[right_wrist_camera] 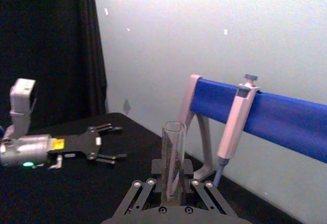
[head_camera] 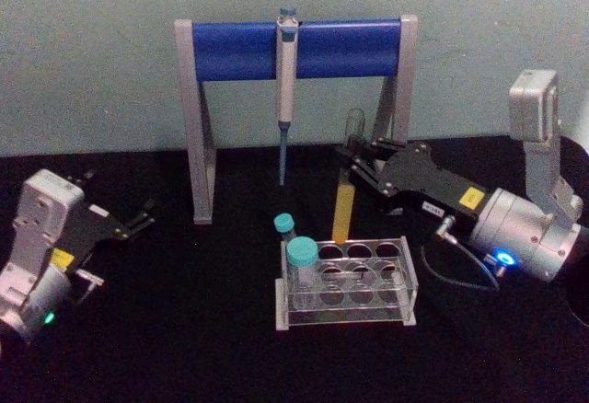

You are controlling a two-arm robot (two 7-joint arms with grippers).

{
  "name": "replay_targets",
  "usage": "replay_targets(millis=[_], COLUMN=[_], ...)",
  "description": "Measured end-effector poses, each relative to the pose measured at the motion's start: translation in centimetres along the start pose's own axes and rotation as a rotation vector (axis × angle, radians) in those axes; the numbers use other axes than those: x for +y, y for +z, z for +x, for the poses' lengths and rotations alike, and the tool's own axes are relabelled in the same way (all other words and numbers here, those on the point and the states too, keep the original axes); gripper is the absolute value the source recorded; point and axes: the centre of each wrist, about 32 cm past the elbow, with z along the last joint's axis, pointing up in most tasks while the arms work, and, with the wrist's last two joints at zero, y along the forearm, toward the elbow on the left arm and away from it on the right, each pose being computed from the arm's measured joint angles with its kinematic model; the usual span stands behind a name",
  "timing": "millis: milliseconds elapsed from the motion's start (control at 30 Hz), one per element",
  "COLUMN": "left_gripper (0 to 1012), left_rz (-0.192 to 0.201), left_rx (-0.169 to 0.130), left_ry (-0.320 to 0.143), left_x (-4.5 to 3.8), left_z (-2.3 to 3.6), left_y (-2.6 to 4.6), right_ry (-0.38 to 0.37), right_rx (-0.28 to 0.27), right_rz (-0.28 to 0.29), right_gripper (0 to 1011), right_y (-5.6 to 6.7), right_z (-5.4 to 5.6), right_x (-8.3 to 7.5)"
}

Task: Pick up the test tube from the test tube rack, shake it, then place it back into the test tube rack.

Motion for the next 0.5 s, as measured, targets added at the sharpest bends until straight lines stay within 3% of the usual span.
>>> replay_targets(millis=[500], left_gripper=[1001], left_rz=[0.000], left_rx=[0.000], left_ry=[0.000], left_x=[0.00], left_z=[0.00], left_y=[0.00], right_ry=[-0.050], right_rx=[-0.017], right_rz=[-0.010], right_gripper=[230], right_y=[0.01], right_z=[0.98], right_x=[0.16])
